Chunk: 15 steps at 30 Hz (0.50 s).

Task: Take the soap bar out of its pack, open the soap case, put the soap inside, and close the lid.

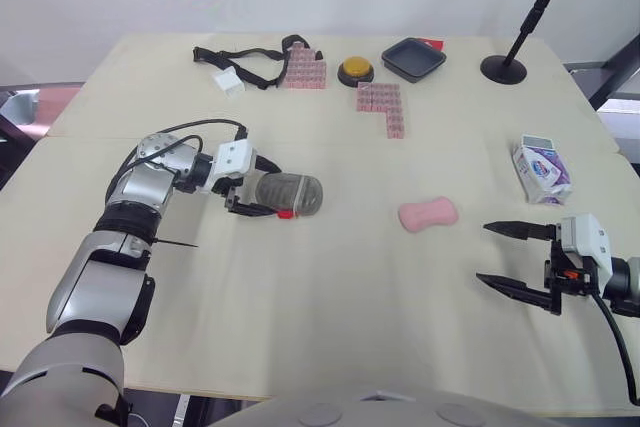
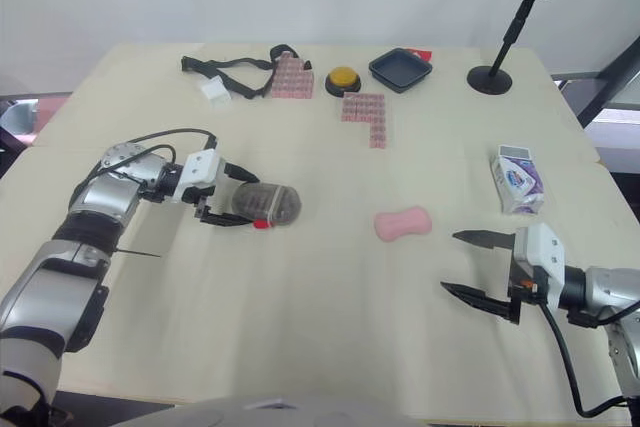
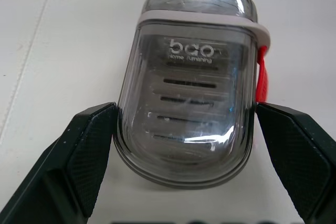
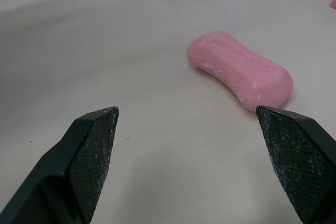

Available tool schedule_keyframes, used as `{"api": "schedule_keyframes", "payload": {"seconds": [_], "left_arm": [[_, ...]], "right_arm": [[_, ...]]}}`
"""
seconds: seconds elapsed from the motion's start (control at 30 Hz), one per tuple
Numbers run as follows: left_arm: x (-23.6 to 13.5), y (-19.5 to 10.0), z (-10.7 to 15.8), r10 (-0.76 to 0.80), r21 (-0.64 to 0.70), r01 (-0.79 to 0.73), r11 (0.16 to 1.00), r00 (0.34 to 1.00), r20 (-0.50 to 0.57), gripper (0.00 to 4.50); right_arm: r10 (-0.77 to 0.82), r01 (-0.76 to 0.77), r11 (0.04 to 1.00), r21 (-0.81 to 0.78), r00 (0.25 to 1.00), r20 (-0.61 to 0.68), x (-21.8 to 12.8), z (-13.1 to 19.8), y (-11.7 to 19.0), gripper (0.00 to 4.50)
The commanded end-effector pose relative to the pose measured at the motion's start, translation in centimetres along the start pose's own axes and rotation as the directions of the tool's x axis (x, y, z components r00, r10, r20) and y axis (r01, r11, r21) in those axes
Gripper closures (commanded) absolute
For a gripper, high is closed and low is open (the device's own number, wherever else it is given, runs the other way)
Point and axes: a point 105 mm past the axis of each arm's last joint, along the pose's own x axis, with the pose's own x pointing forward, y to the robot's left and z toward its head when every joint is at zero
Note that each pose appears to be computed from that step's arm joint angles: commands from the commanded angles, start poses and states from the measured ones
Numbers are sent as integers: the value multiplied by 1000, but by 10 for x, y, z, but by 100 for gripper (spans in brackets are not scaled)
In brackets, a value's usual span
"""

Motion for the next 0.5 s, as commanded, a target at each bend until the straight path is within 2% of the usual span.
{"api": "schedule_keyframes", "payload": {"seconds": [0.03,0.5], "left_arm": [[-1,-4,3,-23,32,23,999,1000,5,0],[6,-5,5,26,10,-26,1000,998,52,0]], "right_arm": [[2,-2,1000,-19,1000,18,-2,5,0,1],[1,-1,1000,-18,1000,21,1,9,-1,1]]}}
